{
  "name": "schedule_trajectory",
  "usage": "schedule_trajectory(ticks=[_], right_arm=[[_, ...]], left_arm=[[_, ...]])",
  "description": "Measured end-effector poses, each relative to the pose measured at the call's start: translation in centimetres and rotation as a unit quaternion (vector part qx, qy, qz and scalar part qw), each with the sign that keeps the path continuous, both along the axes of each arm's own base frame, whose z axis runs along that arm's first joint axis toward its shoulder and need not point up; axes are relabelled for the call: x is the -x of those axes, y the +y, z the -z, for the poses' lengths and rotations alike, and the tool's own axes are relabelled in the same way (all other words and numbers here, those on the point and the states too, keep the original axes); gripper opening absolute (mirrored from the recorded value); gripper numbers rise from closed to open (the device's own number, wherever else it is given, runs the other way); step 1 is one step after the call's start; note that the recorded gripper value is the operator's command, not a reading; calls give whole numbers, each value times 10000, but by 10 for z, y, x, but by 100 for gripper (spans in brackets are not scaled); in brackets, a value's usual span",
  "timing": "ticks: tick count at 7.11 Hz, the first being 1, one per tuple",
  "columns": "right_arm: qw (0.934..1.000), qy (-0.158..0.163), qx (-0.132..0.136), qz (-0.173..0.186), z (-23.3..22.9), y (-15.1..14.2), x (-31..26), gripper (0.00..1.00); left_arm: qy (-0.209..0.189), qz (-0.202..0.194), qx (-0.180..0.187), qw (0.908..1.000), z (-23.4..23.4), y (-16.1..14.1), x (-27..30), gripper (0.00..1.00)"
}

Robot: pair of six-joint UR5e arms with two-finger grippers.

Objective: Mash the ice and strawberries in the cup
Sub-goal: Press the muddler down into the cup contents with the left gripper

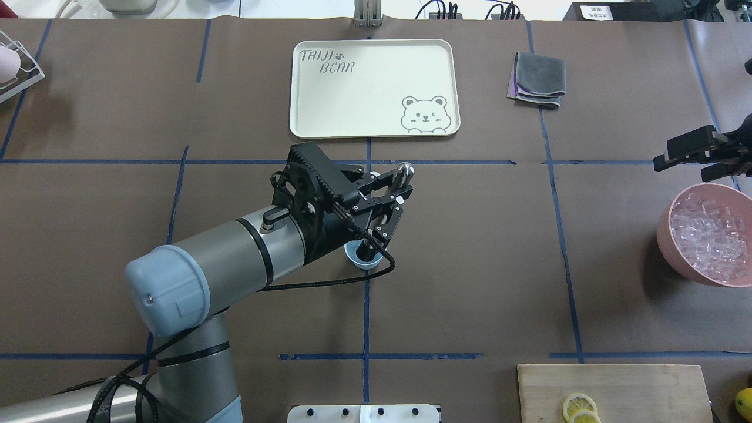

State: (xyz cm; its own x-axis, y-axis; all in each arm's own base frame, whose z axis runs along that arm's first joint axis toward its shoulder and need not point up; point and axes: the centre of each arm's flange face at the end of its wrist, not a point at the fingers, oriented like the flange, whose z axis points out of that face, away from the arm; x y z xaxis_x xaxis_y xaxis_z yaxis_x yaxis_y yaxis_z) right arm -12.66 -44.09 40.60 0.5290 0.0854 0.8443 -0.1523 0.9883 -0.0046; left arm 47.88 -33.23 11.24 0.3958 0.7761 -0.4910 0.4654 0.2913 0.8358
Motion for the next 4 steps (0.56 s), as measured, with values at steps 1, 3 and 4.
schedule_trajectory(ticks=[1,3,4], right_arm=[[10000,-3,-5,-1,1,0,0,99],[10000,0,1,-5,0,0,0,99],[10000,1,2,-5,0,0,0,99]], left_arm=[[131,123,-155,9997,-6,0,-4,4],[224,431,-279,9984,-19,-4,-11,4],[200,475,-279,9983,-27,-4,-18,4]])
